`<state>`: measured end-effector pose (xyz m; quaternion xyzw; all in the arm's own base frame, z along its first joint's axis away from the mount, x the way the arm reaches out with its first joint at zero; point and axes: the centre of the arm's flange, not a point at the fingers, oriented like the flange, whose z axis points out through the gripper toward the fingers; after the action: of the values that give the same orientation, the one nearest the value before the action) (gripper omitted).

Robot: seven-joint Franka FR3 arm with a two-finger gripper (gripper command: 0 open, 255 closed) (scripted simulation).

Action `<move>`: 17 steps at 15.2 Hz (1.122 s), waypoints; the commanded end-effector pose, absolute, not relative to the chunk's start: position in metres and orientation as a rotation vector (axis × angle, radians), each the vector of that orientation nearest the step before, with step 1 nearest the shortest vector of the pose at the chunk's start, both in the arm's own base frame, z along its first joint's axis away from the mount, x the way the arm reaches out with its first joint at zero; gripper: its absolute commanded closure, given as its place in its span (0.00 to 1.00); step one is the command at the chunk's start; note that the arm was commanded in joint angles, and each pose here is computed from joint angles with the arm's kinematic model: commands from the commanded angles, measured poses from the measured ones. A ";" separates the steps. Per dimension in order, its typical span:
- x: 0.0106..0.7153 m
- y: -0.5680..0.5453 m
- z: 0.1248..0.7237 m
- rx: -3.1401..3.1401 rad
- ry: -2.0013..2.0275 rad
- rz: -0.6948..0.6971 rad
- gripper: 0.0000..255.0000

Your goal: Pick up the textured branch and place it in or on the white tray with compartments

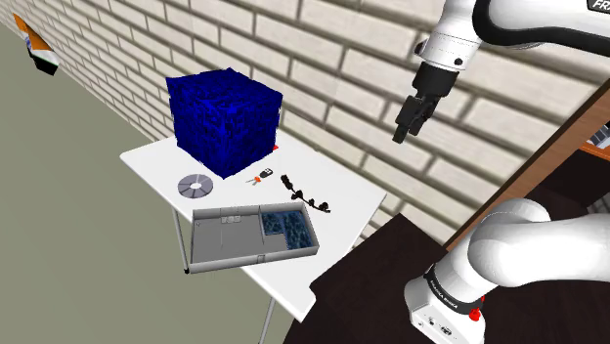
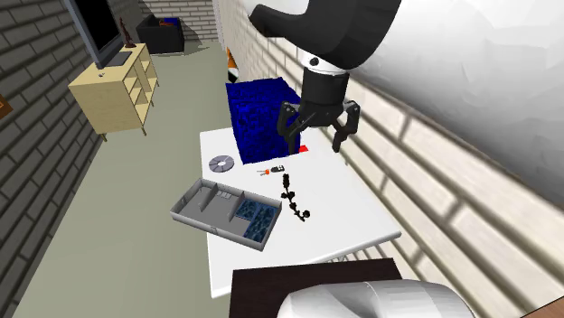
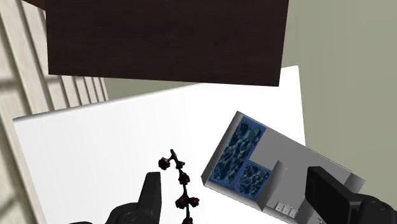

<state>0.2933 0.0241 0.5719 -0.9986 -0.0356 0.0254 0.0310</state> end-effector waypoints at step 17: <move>0.379 0.008 0.387 -3.048 -0.392 -0.076 0.00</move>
<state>0.3728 0.0069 0.3964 -0.9919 -0.1212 -0.0194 0.0339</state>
